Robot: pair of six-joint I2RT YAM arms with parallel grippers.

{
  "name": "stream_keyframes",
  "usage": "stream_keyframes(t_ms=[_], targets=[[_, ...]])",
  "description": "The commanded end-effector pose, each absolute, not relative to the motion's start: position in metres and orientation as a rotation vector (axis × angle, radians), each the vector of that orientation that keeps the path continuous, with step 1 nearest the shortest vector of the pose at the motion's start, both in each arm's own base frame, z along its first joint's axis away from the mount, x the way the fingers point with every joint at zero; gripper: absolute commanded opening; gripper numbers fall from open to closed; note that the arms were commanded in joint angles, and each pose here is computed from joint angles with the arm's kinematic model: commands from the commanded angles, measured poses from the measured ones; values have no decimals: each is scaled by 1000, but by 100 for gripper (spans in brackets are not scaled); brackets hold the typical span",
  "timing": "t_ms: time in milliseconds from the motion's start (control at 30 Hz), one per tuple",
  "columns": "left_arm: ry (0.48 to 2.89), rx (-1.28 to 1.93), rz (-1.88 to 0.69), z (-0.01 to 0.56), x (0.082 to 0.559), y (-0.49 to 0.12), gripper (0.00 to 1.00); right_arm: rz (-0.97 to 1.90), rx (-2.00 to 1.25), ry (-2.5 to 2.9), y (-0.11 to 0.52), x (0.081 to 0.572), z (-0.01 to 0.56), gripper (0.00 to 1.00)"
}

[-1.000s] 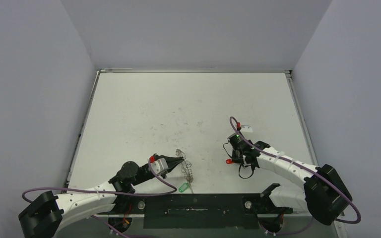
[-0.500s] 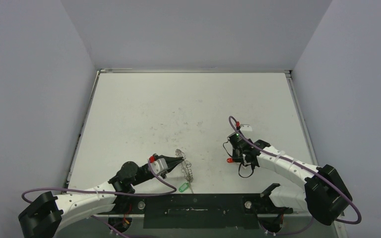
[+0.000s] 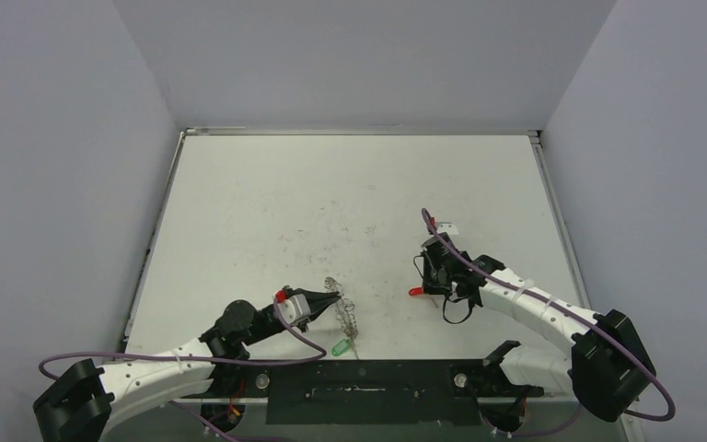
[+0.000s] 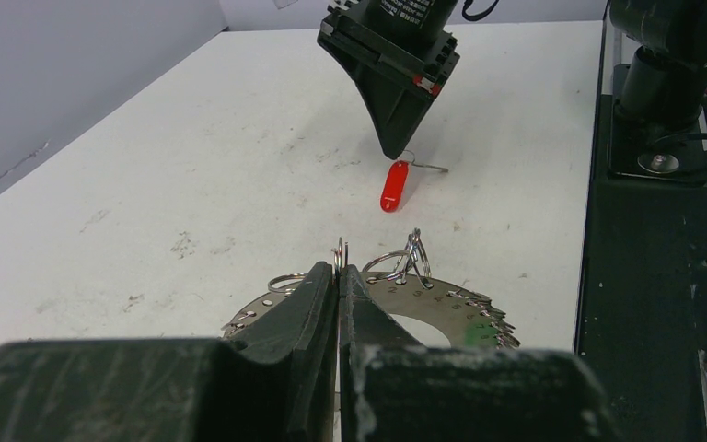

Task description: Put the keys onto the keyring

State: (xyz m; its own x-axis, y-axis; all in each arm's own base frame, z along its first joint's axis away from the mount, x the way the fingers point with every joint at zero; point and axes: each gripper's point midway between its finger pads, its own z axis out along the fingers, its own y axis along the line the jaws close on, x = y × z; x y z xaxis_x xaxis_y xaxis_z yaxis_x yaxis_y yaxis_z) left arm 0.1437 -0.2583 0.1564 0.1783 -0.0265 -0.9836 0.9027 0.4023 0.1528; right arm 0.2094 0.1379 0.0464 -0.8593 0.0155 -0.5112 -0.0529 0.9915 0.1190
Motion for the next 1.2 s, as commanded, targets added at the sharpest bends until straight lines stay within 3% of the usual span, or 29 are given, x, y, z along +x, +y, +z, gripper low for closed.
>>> stream_keyframes(t_ms=[0,600,1167], targets=[[1139,891,-827,182,145,-259,0,426,-133,2502,179,228,81,0],[1124,901,-843,188,143,-263,0,964,-596,2084,244,200,185,0],[1101,928,-880,190,136,-267,0,1083,-915,1885,306,174,207,0]])
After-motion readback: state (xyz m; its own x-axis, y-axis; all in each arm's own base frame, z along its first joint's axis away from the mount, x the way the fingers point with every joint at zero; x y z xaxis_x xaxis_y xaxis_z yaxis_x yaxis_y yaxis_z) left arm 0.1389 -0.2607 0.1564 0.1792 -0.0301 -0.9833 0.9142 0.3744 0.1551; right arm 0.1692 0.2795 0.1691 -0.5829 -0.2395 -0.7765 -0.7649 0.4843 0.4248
